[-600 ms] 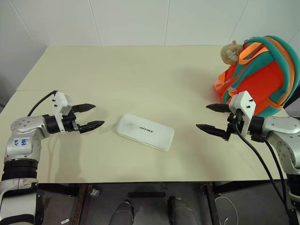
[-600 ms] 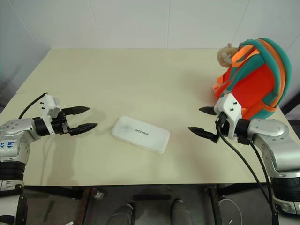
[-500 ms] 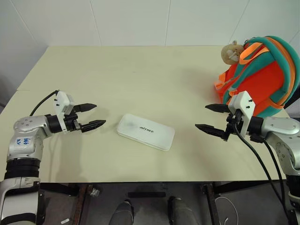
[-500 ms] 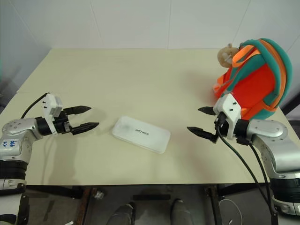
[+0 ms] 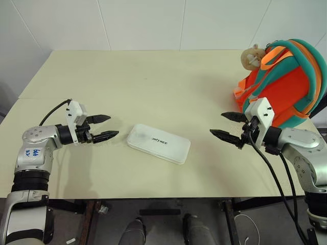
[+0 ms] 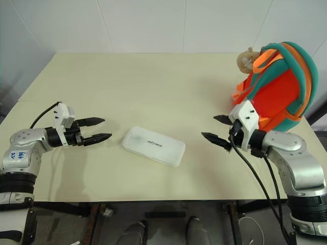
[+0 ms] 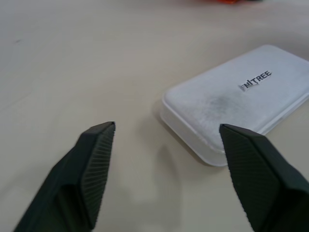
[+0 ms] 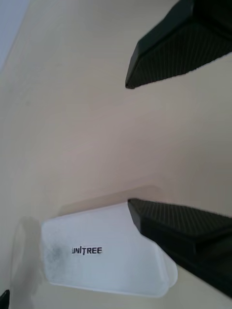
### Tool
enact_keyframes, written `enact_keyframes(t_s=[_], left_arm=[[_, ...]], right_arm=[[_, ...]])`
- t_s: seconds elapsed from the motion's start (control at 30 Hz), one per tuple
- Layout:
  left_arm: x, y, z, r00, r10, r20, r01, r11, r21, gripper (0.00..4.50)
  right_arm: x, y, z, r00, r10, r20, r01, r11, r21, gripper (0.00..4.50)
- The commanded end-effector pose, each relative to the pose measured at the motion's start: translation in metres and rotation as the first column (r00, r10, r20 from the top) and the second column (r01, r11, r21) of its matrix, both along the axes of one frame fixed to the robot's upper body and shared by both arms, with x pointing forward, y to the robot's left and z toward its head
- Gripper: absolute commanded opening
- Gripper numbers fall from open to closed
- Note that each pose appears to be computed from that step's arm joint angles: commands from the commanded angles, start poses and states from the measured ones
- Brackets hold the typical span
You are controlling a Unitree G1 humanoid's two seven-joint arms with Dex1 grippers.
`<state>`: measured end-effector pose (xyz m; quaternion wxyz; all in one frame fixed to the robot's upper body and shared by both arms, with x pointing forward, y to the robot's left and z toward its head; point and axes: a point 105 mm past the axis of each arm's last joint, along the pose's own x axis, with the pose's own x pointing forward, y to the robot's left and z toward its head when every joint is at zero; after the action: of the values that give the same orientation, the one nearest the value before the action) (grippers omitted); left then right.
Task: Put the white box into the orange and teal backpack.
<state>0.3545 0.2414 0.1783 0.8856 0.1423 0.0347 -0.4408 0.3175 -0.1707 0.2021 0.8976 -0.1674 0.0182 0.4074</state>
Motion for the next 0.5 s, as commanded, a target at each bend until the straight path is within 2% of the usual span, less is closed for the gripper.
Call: enact_keyframes(t_s=[0.03,0.23,0.27,0.3,0.5], left_arm=[[0.005,0.006,0.012,0.999,0.034,0.042,-0.036,0.999,0.039,2.41],[0.017,0.003,0.005,0.998,0.053,0.029,-0.055,0.997,0.048,0.46],[0.02,0.001,0.003,0.998,0.053,0.024,-0.054,0.997,0.051,0.14],[0.021,-0.001,0.002,0.999,0.049,0.014,-0.05,0.998,0.049,0.04],[0.028,-0.021,-0.013,0.998,-0.032,-0.051,0.035,0.998,0.055,0.04]], right_arm=[[-0.005,0.012,-0.003,1.0,0.029,0.01,-0.029,1.0,-0.008,2.21],[-0.002,0.014,-0.023,1.0,-0.019,0.004,0.019,0.998,-0.065,0.1],[0.001,0.013,-0.026,0.999,-0.037,0.011,0.037,0.996,-0.075,0.0],[0.003,0.014,-0.03,0.999,-0.047,0.012,0.048,0.995,-0.09,0.0],[0.003,0.024,-0.054,0.999,-0.043,-0.021,0.04,0.988,-0.146,0.0]])
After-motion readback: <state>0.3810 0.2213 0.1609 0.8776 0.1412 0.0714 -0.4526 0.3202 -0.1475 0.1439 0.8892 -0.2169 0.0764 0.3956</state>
